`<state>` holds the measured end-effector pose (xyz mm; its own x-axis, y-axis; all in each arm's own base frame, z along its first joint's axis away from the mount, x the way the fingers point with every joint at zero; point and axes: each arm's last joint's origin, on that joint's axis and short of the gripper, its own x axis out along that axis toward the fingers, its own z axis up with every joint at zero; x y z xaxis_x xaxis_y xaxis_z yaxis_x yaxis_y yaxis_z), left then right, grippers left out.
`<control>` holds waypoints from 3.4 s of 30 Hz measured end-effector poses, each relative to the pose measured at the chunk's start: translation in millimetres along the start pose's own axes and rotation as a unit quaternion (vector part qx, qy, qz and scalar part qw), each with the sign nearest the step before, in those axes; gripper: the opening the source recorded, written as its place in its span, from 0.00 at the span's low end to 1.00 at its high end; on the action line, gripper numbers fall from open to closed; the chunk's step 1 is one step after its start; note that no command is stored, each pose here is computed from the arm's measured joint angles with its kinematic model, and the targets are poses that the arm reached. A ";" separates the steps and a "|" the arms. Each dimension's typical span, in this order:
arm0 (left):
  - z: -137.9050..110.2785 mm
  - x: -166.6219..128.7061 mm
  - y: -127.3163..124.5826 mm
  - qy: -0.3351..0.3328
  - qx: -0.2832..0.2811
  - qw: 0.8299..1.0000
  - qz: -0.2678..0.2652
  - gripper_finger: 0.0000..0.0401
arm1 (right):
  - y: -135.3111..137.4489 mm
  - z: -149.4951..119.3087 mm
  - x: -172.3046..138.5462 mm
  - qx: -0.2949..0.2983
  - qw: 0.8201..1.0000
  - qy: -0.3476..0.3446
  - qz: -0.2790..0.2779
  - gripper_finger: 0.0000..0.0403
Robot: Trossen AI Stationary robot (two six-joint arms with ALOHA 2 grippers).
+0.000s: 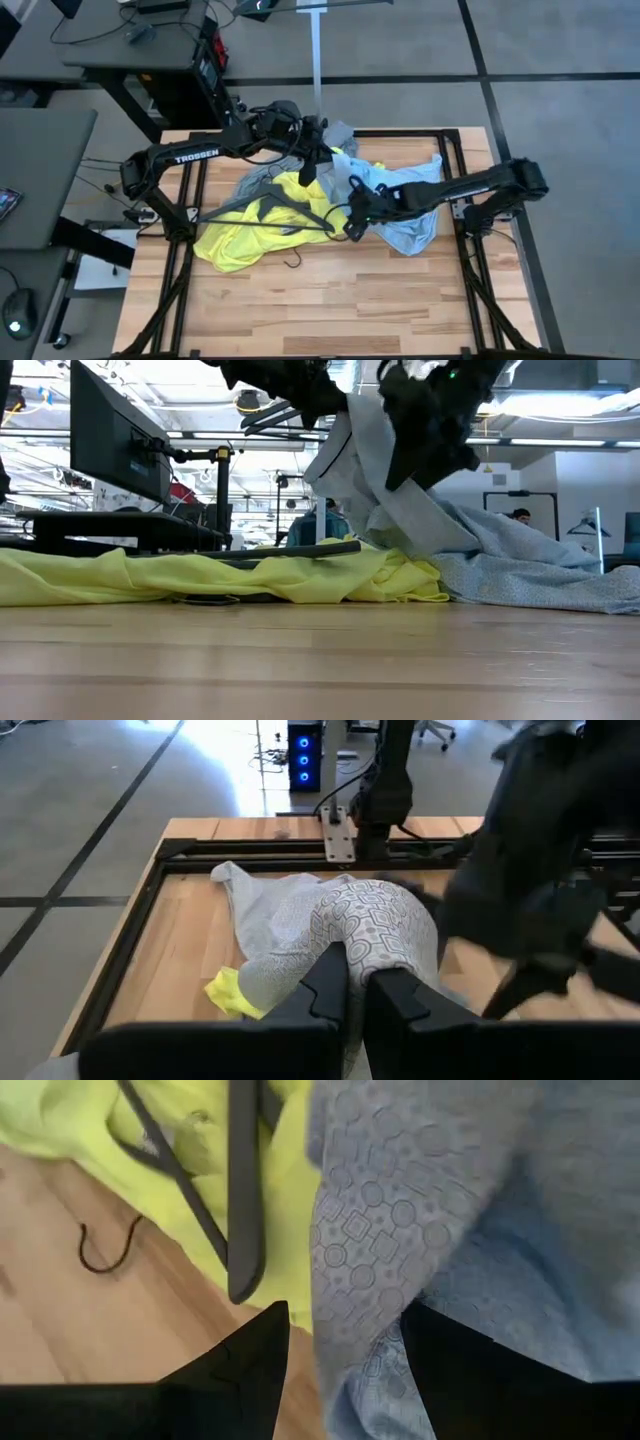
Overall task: Hang clothes
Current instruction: Hang the blue shirt on the black hanger
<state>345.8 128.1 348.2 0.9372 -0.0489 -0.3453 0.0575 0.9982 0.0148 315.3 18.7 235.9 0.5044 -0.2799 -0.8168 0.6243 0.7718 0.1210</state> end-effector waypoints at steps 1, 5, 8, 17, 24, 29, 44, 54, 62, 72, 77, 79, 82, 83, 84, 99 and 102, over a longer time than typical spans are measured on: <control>0.1 -0.7 -0.5 0.001 0.000 1.000 -0.004 0.00 | -2.8 2.0 5.1 0.005 1.000 0.002 -0.007 0.44; 1.4 -4.4 -4.0 0.006 -0.002 1.000 -0.007 0.00 | -17.3 11.4 13.5 0.035 0.999 0.019 -0.013 0.25; 7.2 -15.8 -6.9 0.003 0.014 1.000 0.003 0.00 | -21.2 16.4 -1.2 0.023 0.999 0.042 -0.003 0.05; 22.7 -60.8 -17.0 0.016 0.015 0.995 0.101 0.00 | -55.7 76.0 -142.1 -0.042 0.996 0.030 0.070 0.00; 5.0 -66.8 -29.9 0.112 -0.114 0.981 0.106 0.00 | -111.5 97.8 -192.7 -0.022 0.998 -0.034 0.053 0.00; -22.7 -55.5 -34.9 0.176 -0.180 0.957 0.146 0.00 | -144.0 107.5 -157.9 -0.015 0.999 -0.024 0.018 0.00; -61.8 -37.2 -11.4 0.236 -0.229 0.925 0.188 0.00 | -159.1 124.6 -151.1 -0.012 0.994 -0.070 0.087 0.31; -77.6 -52.6 8.4 0.289 -0.206 0.914 0.196 0.00 | -65.3 73.0 -49.8 0.041 0.971 -0.055 0.230 0.50; -84.6 -56.2 7.6 0.323 -0.187 0.912 0.171 0.00 | -46.5 40.4 58.0 0.119 0.965 -0.016 0.231 0.49; -86.6 -57.6 6.3 0.339 -0.172 0.911 0.162 0.00 | -25.5 23.0 101.4 0.179 0.946 0.040 0.267 0.48; -86.3 -57.4 6.5 0.338 -0.168 0.912 0.161 0.00 | -23.3 17.8 101.5 0.181 0.949 0.054 0.253 0.48; -86.2 -57.4 6.6 0.338 -0.164 0.913 0.160 0.00 | -22.4 17.3 101.4 0.181 0.950 0.052 0.250 0.48; -86.1 -57.3 6.6 0.338 -0.161 0.914 0.159 0.00 | -22.3 17.2 102.5 0.183 0.952 0.043 0.242 0.48; -86.1 -57.3 6.5 0.338 -0.161 0.914 0.159 0.00 | -21.6 16.7 106.8 0.183 0.952 0.040 0.243 0.48; -86.1 -57.2 6.5 0.337 -0.161 0.914 0.158 0.00 | -20.4 16.8 111.1 0.189 0.949 0.035 0.248 0.48; -86.5 -57.4 5.7 0.340 -0.162 0.914 0.152 0.00 | -2.8 6.9 140.7 0.198 0.933 0.020 0.300 0.45; -86.5 -57.4 5.6 0.340 -0.162 0.914 0.152 0.00 | 0.0 2.8 139.8 0.169 0.935 0.036 0.311 0.44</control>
<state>262.7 139.4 286.9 0.4563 0.1540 -0.8764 -0.3777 0.9253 -0.0341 387.5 -22.0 123.3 0.7985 0.2111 -0.5637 0.3824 0.5453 0.7459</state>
